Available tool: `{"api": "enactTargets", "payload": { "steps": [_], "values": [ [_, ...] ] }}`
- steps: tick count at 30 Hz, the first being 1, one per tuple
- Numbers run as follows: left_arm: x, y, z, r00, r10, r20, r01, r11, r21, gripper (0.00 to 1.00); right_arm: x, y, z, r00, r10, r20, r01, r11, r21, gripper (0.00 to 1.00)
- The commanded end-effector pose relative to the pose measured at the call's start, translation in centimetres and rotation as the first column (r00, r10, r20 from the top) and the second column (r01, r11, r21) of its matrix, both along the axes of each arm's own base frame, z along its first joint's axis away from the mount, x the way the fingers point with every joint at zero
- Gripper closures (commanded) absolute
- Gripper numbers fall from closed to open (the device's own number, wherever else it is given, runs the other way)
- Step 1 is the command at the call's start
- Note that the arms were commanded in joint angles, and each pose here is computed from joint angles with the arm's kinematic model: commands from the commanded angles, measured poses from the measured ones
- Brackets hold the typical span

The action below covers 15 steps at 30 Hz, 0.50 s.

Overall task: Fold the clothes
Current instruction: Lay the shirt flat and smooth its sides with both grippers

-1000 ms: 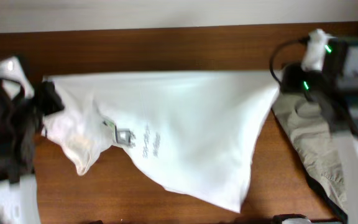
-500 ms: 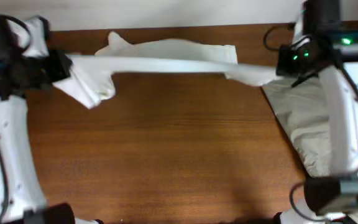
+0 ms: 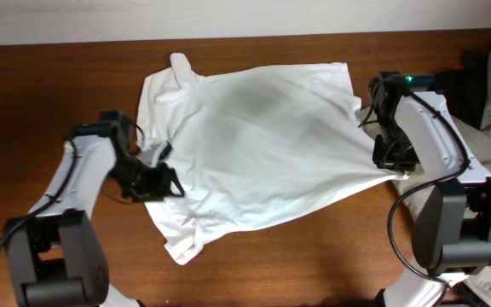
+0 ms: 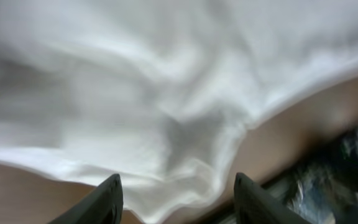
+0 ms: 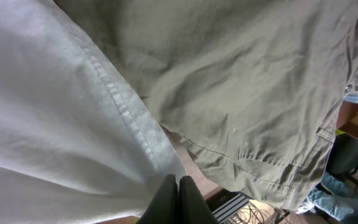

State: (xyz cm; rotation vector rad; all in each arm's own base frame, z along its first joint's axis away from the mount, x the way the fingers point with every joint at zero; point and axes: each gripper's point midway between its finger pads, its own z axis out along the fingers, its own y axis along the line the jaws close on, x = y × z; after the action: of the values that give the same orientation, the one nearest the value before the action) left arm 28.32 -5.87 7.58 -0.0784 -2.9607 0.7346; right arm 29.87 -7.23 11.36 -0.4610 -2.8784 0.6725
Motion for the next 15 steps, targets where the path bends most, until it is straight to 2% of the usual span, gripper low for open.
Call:
{"api": "enactTargets", "payload": {
  "steps": [1, 4, 5, 9, 11, 12, 13, 14, 15],
  "values": [
    [3.8, 8.0, 0.0, 0.924, 0.366, 0.113, -0.382, 0.891, 0.243, 0.33, 0.1, -0.5, 0.4, 0.999, -0.017, 0.028, 0.018, 1.0, -0.019, 0.96],
    [8.2, 9.5, -1.5, 0.887, 0.384, 0.256, -0.437, 0.877, 0.201, 0.32, 0.2, -0.2, 0.2, 0.999, -0.02, 0.035, 0.021, 1.0, -0.005, 0.96],
    [9.2, 9.7, -2.5, 0.884, 0.383, 0.269, -0.439, 0.877, 0.196, 0.25, 0.2, -0.2, 0.2, 0.999, -0.021, 0.035, 0.021, 1.0, -0.004, 0.96],
    [11.3, 7.4, -6.4, 0.896, 0.377, 0.234, -0.404, 0.912, 0.079, 0.26, 0.2, -0.2, 0.2, 0.999, -0.021, 0.035, 0.021, 1.0, 0.0, 0.96],
    [11.8, 6.6, -7.4, 0.904, 0.357, 0.236, -0.383, 0.921, 0.075, 0.29, 0.2, -0.2, 0.2, 0.999, -0.021, 0.035, 0.021, 1.0, 0.0, 0.96],
    [12.1, 5.8, -7.9, 0.909, 0.34, 0.24, -0.366, 0.928, 0.074, 0.36, 0.2, -0.2, 0.2, 0.999, -0.021, 0.035, 0.021, 1.0, 0.0, 0.96],
    [12.4, 5.3, -7.9, 0.911, 0.325, 0.253, -0.353, 0.933, 0.071, 0.51, 0.2, -0.2, 0.2, 0.999, -0.021, 0.035, 0.021, 1.0, -0.001, 0.96],
    [12.8, 5.1, -7.8, 0.909, 0.319, 0.269, -0.349, 0.935, 0.068, 0.83, 0.2, -0.2, 0.2, 0.999, -0.021, 0.034, 0.021, 1.0, 0.0, 0.96],
    [13.3, 5.2, -7.6, 0.902, 0.32, 0.29, -0.351, 0.934, 0.064, 0.98, 0.2, -0.2, 0.2, 0.999, -0.021, 0.035, 0.021, 1.0, 0.0, 0.96]
  ]
}}
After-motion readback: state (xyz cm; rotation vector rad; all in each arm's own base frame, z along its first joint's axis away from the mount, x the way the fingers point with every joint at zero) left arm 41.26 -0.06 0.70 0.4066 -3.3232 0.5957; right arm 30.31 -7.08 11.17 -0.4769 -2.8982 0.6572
